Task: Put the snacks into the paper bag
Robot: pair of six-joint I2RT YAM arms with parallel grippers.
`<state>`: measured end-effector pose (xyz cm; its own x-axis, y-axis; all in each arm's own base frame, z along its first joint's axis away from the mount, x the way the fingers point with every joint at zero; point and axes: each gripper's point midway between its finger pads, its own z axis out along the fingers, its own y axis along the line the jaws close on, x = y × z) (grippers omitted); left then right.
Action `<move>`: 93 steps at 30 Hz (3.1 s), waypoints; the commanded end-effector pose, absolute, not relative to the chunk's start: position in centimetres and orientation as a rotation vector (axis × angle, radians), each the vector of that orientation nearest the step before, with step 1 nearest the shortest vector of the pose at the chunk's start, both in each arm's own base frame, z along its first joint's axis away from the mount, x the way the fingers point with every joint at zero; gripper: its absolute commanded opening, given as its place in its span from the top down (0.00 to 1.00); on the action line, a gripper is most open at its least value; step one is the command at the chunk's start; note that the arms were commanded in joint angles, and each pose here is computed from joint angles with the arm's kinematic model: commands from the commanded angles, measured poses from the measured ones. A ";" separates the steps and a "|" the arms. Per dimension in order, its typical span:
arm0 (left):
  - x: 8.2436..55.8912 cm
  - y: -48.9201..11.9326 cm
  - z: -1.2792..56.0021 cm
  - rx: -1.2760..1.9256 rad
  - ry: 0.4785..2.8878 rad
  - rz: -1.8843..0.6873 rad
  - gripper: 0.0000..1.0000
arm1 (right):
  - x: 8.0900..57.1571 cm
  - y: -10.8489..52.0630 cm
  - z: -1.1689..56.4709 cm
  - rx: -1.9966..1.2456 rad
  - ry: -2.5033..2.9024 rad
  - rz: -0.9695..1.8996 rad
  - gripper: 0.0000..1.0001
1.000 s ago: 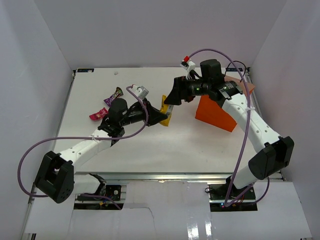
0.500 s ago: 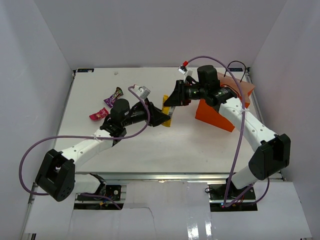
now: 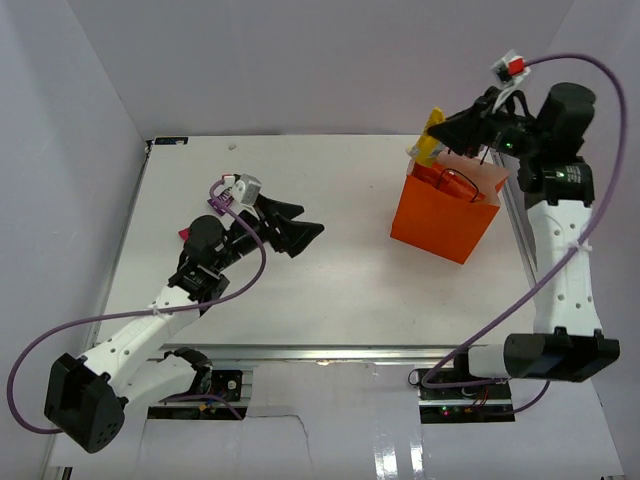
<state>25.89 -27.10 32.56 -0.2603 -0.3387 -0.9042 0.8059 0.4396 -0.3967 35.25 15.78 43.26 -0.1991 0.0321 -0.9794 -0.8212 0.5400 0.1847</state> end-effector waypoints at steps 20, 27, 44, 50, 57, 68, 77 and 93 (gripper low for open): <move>25.3 -23.0 24.8 0.337 1.646 -1.025 0.02 | 37.3 0.3 39.7 -0.459 1.616 0.101 0.92; 24.8 -22.2 24.2 0.294 1.656 -1.015 0.02 | 37.3 -1.7 35.5 -0.474 1.662 -0.045 0.92; 34.2 -12.5 20.8 -0.420 1.997 -0.727 0.02 | 36.3 -0.6 39.6 -0.426 1.632 0.037 0.33; 40.1 -6.7 16.6 -0.774 2.064 -0.639 0.02 | 33.4 3.0 44.6 -0.592 1.521 0.156 0.09; 48.3 -3.9 15.4 -0.136 2.144 -0.250 0.03 | 29.5 6.7 39.5 -0.809 1.503 0.330 0.03; 53.1 -1.2 10.8 0.307 2.127 0.077 0.05 | 28.2 8.1 36.0 -0.870 1.514 0.448 0.03; 53.0 -2.3 5.4 0.382 2.201 -0.015 0.18 | 29.1 8.0 35.5 -0.861 1.534 0.472 0.03; 51.6 -3.7 7.5 0.351 2.164 -0.120 0.84 | 26.1 12.0 38.7 -0.999 1.347 0.740 0.08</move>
<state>52.00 -2.23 3.73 -0.6140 0.2267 -0.7560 0.2451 0.9653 0.0904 27.31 10.44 35.63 0.0228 -0.1543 -0.9878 -0.8548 0.5094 -0.0993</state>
